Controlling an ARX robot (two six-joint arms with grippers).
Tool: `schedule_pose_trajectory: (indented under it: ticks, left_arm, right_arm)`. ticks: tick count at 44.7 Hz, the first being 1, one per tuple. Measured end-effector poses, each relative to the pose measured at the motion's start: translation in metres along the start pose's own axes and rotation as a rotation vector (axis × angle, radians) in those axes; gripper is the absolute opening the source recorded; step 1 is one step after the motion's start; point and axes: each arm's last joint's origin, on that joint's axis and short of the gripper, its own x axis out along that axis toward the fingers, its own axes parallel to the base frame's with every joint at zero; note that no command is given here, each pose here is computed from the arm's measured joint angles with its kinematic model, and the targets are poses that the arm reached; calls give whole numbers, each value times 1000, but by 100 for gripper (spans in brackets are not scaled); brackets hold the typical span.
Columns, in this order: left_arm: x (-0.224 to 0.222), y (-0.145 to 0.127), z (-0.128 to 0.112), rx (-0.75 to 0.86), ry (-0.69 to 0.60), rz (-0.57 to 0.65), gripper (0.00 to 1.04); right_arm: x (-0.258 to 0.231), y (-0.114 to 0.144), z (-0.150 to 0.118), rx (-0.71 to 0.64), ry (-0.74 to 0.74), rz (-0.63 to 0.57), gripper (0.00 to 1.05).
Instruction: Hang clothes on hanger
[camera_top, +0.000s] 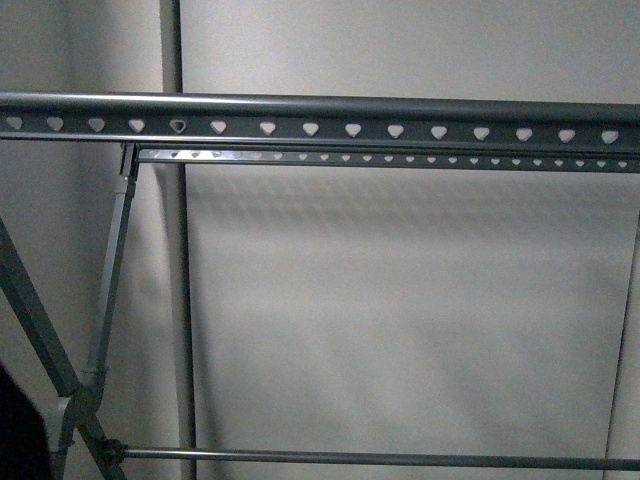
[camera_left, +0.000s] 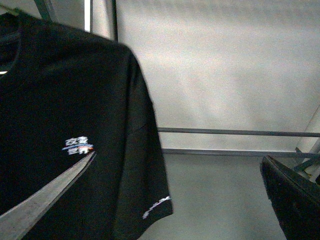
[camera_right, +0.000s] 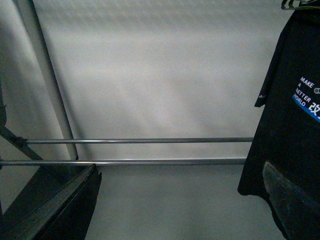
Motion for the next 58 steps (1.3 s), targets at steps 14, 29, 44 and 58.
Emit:
schedule_pose_trajectory:
  ticks: [14, 29, 44, 58]
  left_arm:
    - [0, 0, 0, 0, 0, 0, 98]
    - [62, 37, 40, -464, 323, 366, 98]
    - [146, 64, 68, -721, 192, 657, 98]
    - [177, 94, 79, -819, 184, 740, 98]
  right_arm:
    - [0, 0, 0, 0, 0, 0, 97]
    - [0, 0, 0, 0, 0, 0, 97]
    - [0, 0, 0, 0, 0, 0, 97]
    - [0, 0, 0, 0, 0, 0, 97]
